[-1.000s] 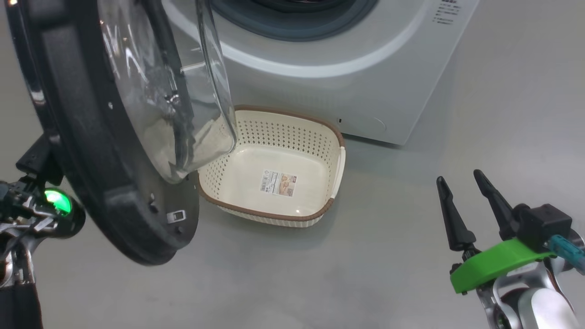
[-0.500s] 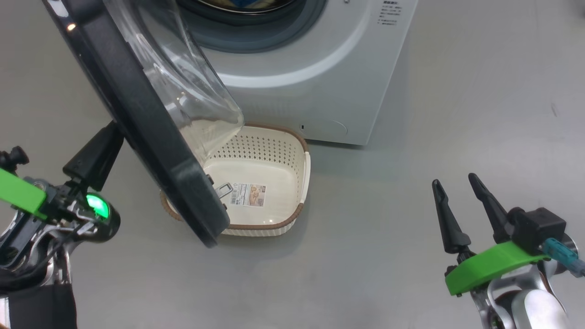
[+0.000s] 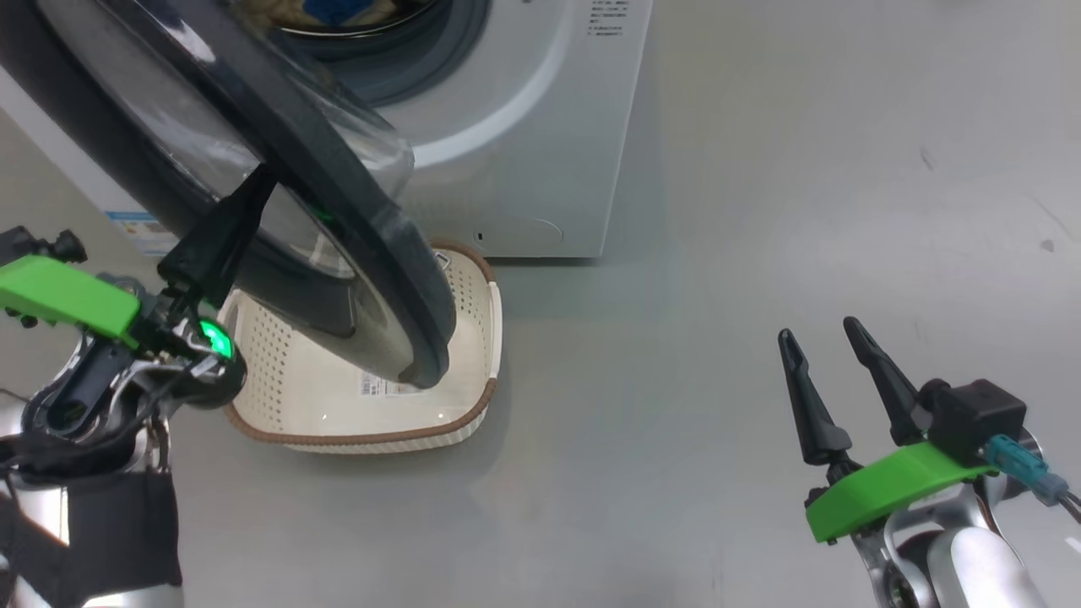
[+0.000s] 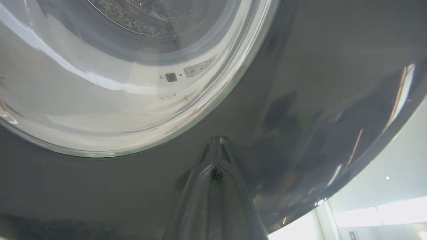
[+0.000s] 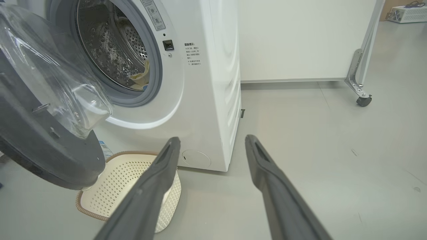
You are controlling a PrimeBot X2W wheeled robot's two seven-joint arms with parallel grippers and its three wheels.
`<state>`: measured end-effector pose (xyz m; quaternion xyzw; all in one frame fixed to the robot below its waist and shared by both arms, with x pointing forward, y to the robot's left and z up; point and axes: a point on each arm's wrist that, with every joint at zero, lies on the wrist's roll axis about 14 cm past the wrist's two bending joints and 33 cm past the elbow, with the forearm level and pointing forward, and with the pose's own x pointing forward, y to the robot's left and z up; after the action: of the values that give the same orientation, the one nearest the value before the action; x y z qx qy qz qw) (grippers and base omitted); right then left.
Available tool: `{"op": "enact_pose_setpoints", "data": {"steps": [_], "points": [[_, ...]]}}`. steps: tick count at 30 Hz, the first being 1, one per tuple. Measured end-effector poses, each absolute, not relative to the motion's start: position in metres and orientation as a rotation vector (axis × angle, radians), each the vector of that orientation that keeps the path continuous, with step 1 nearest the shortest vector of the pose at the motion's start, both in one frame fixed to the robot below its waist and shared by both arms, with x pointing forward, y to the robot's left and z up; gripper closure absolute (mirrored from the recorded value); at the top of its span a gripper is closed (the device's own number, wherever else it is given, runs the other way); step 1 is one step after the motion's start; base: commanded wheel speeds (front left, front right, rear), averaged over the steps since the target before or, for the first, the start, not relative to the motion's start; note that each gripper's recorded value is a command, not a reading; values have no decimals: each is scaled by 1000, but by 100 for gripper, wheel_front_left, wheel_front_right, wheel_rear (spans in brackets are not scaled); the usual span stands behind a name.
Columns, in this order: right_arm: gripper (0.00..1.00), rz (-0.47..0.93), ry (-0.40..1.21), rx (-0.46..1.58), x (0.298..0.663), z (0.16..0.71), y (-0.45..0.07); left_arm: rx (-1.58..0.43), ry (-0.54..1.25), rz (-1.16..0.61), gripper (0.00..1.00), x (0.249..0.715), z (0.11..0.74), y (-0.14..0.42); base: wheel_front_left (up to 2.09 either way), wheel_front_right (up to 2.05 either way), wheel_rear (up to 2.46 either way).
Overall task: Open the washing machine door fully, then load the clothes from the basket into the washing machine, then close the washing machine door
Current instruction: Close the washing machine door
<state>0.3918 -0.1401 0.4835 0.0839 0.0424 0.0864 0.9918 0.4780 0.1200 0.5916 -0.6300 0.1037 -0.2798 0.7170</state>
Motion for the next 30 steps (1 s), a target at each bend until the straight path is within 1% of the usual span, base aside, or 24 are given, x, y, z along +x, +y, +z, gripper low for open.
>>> {"op": "enact_pose_setpoints", "data": {"steps": [2,9,19,23,30], "points": [[0,151,89,168,388,481,-147,-1410,237,-623,100,489,591,108,0,0,0],[0,105,93,169,382,479,-161,-1437,278,-648,100,505,588,79,0,0,0],[0,66,94,164,380,477,-174,-1471,293,-680,100,525,594,54,0,0,0],[0,58,90,171,382,476,-176,-1469,297,-692,100,526,594,50,0,0,0],[0,59,84,172,387,475,-177,-1470,270,-684,100,517,596,61,0,0,0]]}}
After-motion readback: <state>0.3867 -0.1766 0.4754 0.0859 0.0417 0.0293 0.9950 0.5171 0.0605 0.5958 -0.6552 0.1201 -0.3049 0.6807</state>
